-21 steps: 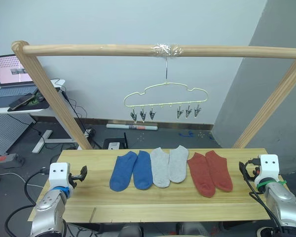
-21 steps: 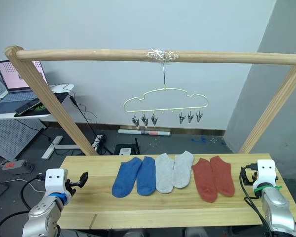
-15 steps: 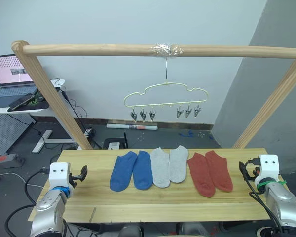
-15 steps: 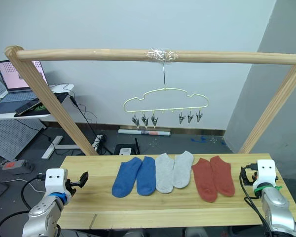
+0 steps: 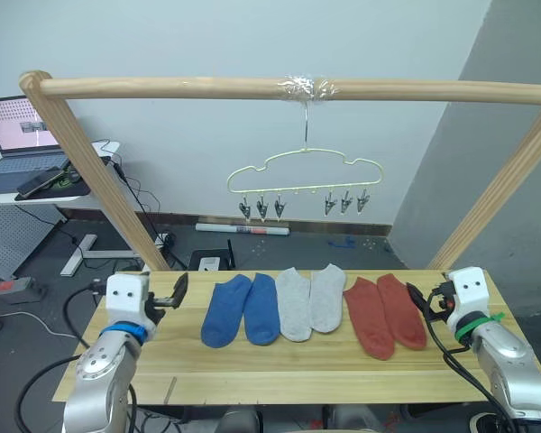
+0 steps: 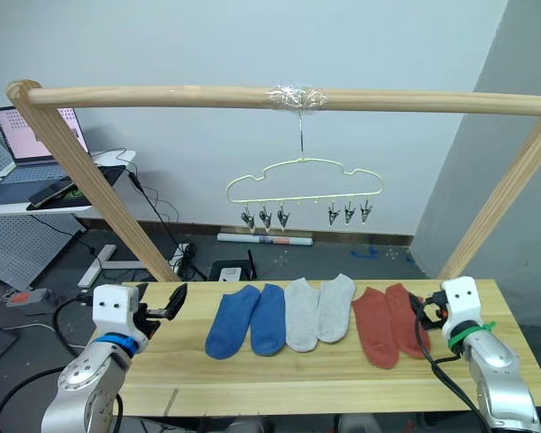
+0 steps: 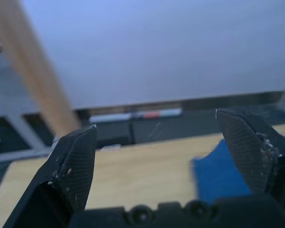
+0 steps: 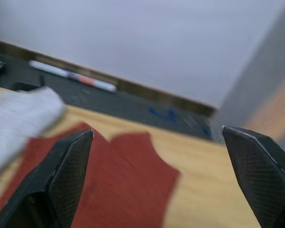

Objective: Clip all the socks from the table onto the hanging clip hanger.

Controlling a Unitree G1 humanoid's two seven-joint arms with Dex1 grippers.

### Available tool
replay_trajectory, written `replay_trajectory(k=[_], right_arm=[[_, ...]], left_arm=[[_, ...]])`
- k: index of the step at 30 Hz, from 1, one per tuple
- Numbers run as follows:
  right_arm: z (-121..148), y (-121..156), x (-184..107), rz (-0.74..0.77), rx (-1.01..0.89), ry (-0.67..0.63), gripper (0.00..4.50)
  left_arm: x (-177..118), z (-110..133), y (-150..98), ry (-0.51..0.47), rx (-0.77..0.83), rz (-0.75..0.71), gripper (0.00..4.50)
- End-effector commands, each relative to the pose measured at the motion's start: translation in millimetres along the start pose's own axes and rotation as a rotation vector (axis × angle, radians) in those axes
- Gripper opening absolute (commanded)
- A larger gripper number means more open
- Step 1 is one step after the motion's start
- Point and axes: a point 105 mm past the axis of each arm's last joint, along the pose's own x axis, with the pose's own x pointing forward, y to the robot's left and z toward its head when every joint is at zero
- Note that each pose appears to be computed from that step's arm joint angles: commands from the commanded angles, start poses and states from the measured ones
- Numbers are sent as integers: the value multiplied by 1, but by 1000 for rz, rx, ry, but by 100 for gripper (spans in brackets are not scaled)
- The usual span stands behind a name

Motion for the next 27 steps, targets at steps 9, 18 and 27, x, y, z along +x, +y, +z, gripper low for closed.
replay_trajectory(k=[9, 18, 27], right_arm=[[99, 73, 14, 398, -81, -252, 450], [127, 105, 19, 505, -72, -321, 450], [148, 122, 19, 561, -74, -382, 450]], left_arm=[[44, 57, -69, -177, 7, -196, 290], [67, 72, -92, -248, -35, -214, 290], [76, 82, -92, -311, -3, -171, 290]])
